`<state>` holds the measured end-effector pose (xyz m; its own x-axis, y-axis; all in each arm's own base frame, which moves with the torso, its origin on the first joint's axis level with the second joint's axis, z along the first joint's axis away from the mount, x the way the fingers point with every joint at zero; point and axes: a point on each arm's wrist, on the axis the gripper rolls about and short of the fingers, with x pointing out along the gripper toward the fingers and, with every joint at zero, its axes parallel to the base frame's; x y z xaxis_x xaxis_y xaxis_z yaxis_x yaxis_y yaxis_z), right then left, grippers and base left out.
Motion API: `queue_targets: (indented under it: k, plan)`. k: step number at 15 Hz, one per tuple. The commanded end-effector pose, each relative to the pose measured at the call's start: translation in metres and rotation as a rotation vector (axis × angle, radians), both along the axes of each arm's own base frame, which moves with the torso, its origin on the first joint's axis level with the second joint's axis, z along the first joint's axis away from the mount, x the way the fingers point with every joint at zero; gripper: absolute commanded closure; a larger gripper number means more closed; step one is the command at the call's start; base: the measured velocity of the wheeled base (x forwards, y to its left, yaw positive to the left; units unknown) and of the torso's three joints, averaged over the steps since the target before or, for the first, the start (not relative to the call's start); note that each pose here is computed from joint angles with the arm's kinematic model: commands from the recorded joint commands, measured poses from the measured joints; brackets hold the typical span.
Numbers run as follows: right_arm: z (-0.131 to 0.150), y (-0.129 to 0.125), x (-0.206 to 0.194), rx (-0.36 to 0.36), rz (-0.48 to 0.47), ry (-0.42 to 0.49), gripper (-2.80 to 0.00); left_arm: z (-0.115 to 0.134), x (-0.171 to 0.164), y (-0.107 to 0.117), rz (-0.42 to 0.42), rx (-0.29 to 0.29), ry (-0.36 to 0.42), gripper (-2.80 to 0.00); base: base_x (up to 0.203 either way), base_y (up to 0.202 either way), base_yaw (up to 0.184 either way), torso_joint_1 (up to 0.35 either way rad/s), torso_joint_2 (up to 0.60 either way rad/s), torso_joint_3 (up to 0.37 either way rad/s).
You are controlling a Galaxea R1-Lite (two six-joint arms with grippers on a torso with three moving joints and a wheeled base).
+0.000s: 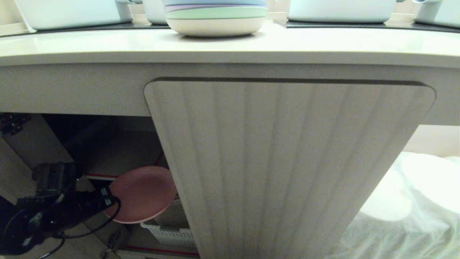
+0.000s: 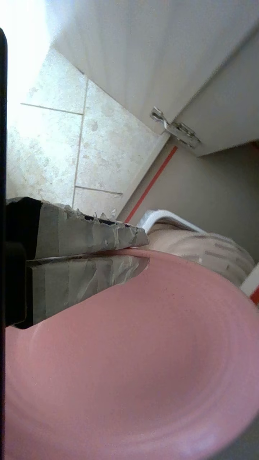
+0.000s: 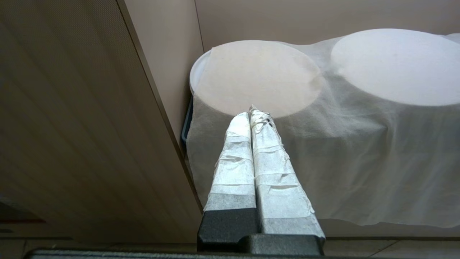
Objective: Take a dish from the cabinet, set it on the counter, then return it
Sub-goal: Place it on the table
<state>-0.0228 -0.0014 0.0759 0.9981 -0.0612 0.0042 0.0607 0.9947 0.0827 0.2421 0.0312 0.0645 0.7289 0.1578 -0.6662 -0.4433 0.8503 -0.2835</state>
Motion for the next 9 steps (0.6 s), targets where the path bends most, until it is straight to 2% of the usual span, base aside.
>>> queue_targets:
  k: [1,9]
  plan:
    - [0.000,0.000,0.000,0.000,0.000,0.000,0.00,0.008,-0.013,0.007,0.024,-0.012,-0.031,0.00,0.000,0.000,0.000,0.000,0.00,0.000]
    - [0.000,0.000,0.000,0.000,0.000,0.000,0.00,0.012,-0.068,-0.006,-0.044,-0.057,-0.035,0.00,0.000,0.000,0.000,0.000,0.00,0.000]
